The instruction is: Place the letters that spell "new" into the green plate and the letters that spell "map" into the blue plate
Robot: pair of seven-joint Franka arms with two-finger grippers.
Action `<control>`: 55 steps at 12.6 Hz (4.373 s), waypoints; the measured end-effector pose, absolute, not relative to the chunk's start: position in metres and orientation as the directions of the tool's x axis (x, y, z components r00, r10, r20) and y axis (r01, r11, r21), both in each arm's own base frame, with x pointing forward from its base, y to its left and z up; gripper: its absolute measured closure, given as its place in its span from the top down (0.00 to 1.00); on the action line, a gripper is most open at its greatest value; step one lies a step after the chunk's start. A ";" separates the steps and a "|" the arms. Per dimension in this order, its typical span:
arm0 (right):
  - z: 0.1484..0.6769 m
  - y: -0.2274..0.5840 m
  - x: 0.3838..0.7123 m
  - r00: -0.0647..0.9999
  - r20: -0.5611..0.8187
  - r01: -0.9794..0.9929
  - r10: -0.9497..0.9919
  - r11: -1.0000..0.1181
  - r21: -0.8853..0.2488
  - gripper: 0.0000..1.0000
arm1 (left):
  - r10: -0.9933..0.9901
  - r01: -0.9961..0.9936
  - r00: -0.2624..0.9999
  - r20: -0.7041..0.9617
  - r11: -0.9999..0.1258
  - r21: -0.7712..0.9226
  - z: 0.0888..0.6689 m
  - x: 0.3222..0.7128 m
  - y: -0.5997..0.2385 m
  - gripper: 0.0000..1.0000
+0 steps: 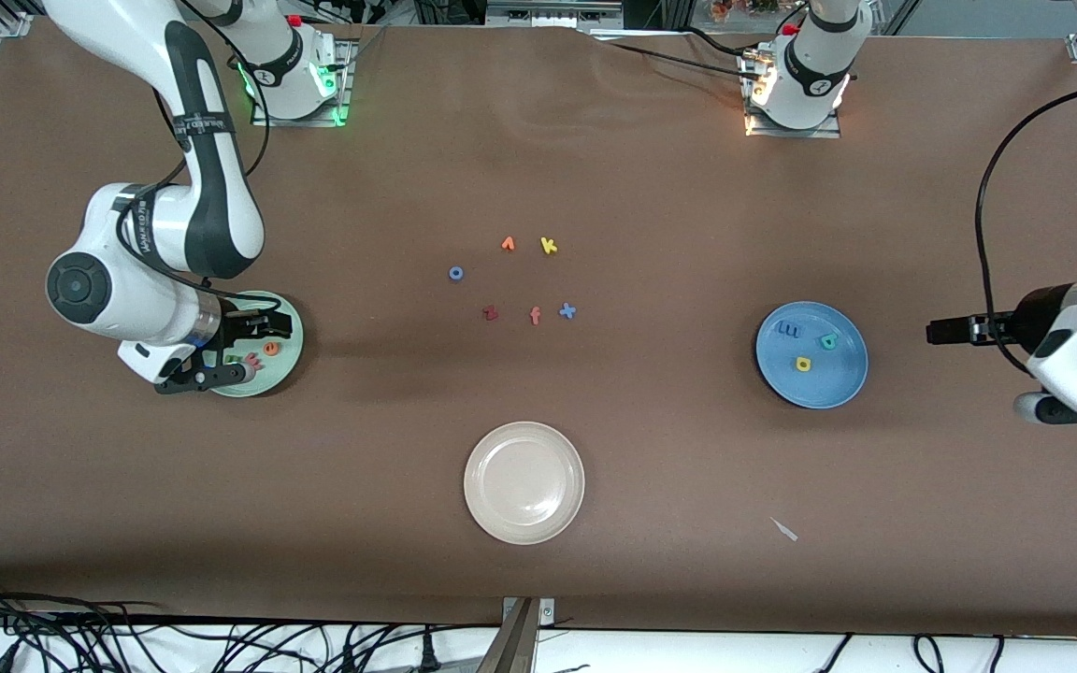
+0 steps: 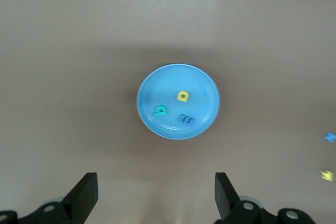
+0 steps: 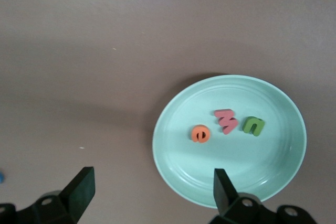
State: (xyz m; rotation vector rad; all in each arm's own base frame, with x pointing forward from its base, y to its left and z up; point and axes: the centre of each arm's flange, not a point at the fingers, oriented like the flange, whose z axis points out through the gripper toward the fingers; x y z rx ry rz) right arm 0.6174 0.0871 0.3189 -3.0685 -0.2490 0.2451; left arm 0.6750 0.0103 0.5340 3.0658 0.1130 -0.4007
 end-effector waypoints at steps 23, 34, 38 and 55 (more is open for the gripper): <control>0.551 0.049 0.584 0.967 -0.098 0.240 0.236 -0.970 0.032 1.00 | -0.024 -0.023 0.995 -0.092 -1.000 0.013 0.522 0.651 -0.001 1.00; 0.572 0.008 0.561 0.980 -0.141 0.138 0.142 -0.990 -0.037 1.00 | -0.027 -0.026 0.998 -0.056 -1.000 0.012 0.540 0.649 -0.002 1.00; 0.572 0.013 0.561 0.979 -0.141 0.141 0.145 -0.989 -0.036 1.00 | -0.029 -0.029 0.998 -0.052 -1.000 0.012 0.542 0.649 -0.003 1.00; 0.570 0.013 0.565 0.979 -0.143 0.140 0.143 -0.990 -0.028 1.00 | -0.020 -0.019 0.998 -0.063 -1.000 0.012 0.538 0.649 0.003 1.00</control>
